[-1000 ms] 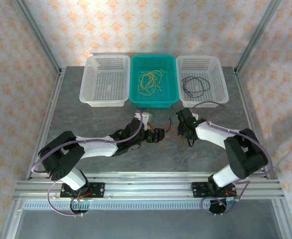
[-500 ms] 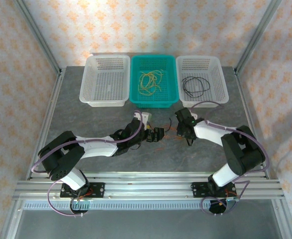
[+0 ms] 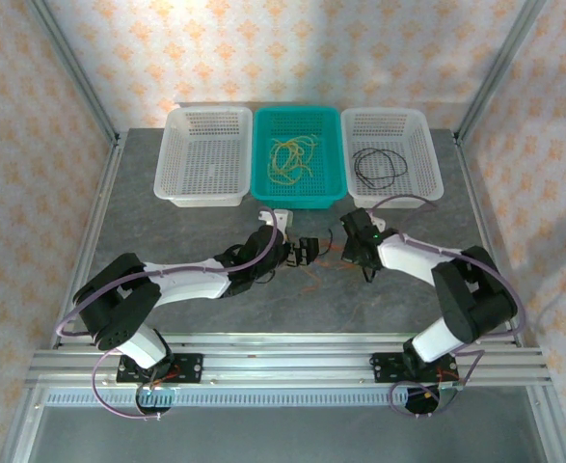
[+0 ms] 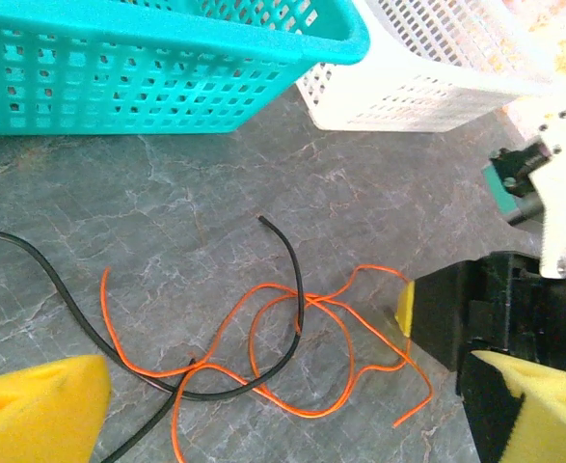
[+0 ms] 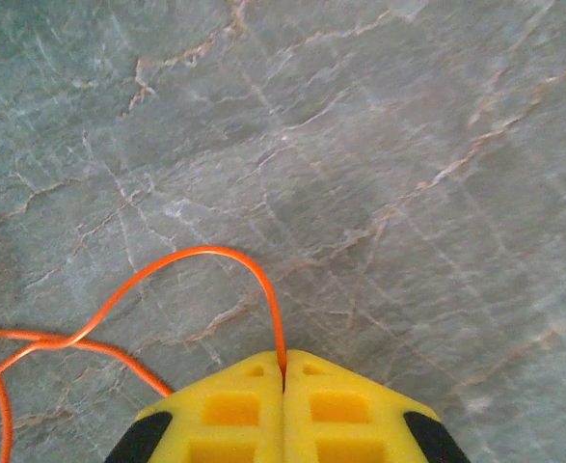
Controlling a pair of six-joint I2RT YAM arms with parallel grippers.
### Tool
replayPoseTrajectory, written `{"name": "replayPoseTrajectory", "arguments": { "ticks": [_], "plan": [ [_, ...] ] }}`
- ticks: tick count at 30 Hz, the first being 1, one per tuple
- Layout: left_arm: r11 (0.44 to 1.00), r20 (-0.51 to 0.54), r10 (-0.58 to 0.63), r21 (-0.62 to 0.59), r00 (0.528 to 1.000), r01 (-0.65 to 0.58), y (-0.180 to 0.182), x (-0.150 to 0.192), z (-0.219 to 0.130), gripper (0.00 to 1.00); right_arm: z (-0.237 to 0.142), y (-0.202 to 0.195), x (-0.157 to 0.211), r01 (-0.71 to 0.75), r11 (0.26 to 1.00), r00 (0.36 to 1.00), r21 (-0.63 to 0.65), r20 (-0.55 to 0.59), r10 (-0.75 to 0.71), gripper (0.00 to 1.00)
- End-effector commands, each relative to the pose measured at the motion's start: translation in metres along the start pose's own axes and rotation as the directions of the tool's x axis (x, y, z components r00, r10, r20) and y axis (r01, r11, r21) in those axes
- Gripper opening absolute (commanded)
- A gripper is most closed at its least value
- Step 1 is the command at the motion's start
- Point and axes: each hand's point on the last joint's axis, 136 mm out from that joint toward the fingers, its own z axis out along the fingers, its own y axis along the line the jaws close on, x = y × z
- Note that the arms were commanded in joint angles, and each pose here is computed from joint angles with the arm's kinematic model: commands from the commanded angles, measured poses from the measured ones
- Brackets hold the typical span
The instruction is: Untangle the cables
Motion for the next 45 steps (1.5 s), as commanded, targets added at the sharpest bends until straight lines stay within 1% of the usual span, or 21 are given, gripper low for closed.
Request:
{"name": "replayPoseTrajectory", "arguments": {
  "ticks": [1,5,10,13,18,25,29,32,34,37,39,42,45],
  "plan": [
    [1.0,0.055,0.01,-0.018,0.998,-0.009,-0.005,-0.021,-0.008,0.95,-0.02,-0.021,-0.016,-0.022,0.997,0.995,0.07,0.095,0.016,0.0],
    [1.0,0.078,0.019,-0.023,0.997,-0.018,-0.005,-0.031,-0.012,0.95,-0.048,-0.024,-0.034,-0.041,0.998,0.982,0.047,0.185,0.031,0.0],
    [1.0,0.093,0.027,0.004,0.995,-0.028,-0.005,-0.048,-0.016,0.95,-0.087,-0.014,-0.058,-0.016,0.998,0.953,-0.064,0.302,0.034,0.0],
    [0.998,0.107,0.035,0.047,0.994,-0.04,-0.005,-0.069,-0.02,0.95,-0.113,-0.007,-0.072,0.019,0.993,0.931,-0.121,0.365,0.027,0.0],
    [0.992,0.136,0.085,0.077,0.987,-0.096,-0.006,-0.106,-0.031,0.95,-0.156,0.006,-0.092,0.094,0.973,0.89,-0.212,0.455,0.013,0.0],
    [0.982,0.155,0.128,0.116,0.98,-0.147,-0.014,-0.14,-0.044,0.95,-0.211,0.022,-0.116,0.182,0.936,0.823,-0.301,0.568,0.023,0.0],
    [0.978,0.179,0.138,0.127,0.974,-0.162,-0.019,-0.155,-0.054,0.98,-0.226,0.033,-0.121,0.253,0.914,0.804,-0.318,0.594,-0.016,0.0],
    [0.977,0.188,0.141,0.135,0.972,-0.168,-0.019,-0.162,-0.06,0.99,-0.239,0.037,-0.129,0.265,0.908,0.792,-0.325,0.611,-0.012,0.0],
    [0.974,0.188,0.15,0.14,0.971,-0.178,-0.02,-0.165,-0.063,0.99,-0.248,0.045,-0.128,0.332,0.881,0.779,-0.337,0.624,-0.055,0.0],
    [0.971,0.187,0.164,0.143,0.969,-0.192,-0.02,-0.169,-0.067,0.99,-0.26,0.054,-0.128,0.411,0.845,0.738,-0.344,0.669,-0.087,0.0],
    [0.967,0.188,0.165,0.165,0.968,-0.197,-0.022,-0.171,-0.07,0.99,-0.267,0.06,-0.127,0.462,0.816,0.714,-0.347,0.691,-0.11,0.0],
    [0.951,0.191,0.171,0.225,0.967,-0.213,-0.029,-0.174,-0.077,0.99,-0.271,0.066,-0.129,0.49,0.8,0.707,-0.347,0.695,-0.131,0.0],
    [0.925,0.19,0.21,0.28,0.959,-0.258,-0.039,-0.173,-0.084,0.99,-0.275,0.079,-0.125,0.552,0.749,0.695,-0.367,0.698,-0.17,0.0]
  ]
}}
